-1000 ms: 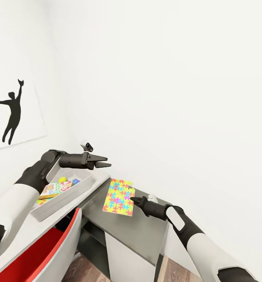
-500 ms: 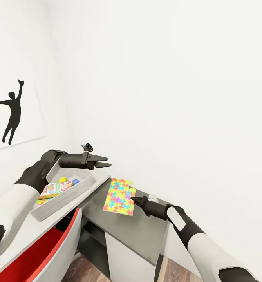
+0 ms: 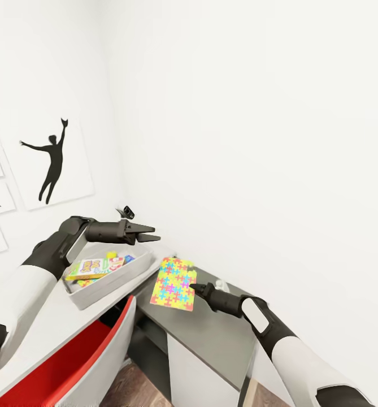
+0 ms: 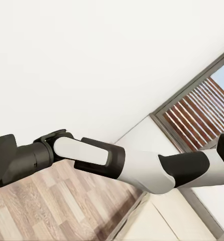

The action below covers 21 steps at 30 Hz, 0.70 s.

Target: Put all the toys in the child's room - the three board games (two on the bed and one on the table), the two jigsaw puzzles on the table, and the tennis ball on the table - inside the toy box on the table in the child's room.

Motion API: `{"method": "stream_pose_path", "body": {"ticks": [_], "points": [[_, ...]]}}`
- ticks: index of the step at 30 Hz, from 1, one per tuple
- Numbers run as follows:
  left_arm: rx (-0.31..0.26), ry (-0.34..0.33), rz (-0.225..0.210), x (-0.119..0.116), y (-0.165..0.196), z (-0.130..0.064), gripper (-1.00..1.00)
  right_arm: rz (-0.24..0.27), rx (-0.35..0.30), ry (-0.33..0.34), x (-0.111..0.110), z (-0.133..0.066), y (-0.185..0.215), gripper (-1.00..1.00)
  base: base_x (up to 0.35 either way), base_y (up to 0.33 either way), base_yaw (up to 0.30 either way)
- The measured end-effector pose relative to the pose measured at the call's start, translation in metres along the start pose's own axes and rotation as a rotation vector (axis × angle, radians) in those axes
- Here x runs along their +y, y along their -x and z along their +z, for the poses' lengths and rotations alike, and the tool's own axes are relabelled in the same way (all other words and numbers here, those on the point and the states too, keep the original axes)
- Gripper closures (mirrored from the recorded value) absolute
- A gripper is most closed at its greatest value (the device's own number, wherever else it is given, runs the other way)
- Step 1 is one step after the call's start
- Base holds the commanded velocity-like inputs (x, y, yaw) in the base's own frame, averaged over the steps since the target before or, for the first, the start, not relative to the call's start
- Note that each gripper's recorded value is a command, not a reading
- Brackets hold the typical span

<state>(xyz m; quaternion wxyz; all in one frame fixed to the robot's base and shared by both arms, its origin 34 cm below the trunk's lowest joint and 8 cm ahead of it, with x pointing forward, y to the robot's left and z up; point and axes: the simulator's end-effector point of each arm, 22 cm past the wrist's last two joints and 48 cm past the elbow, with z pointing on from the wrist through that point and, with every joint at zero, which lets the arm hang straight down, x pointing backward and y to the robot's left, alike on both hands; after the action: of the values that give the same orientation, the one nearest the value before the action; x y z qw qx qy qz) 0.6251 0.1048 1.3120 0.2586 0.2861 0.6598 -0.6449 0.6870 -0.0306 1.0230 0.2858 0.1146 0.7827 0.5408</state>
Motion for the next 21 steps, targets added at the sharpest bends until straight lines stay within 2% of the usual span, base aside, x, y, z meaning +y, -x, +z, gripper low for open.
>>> {"method": "stream_pose_path", "body": {"ticks": [8,21], "points": [[0.0,0.0,0.006,-0.0035,0.0009,-0.0001,-1.0,-0.004,-0.003,0.004,0.0033,-0.001,0.001,1.0,0.0,0.0,0.23],[0.0,0.0,0.007,-0.0038,0.001,0.0,-1.0,-0.004,-0.003,0.003,0.0035,-0.0011,0.0012,1.0,0.0,0.0,0.009]]}}
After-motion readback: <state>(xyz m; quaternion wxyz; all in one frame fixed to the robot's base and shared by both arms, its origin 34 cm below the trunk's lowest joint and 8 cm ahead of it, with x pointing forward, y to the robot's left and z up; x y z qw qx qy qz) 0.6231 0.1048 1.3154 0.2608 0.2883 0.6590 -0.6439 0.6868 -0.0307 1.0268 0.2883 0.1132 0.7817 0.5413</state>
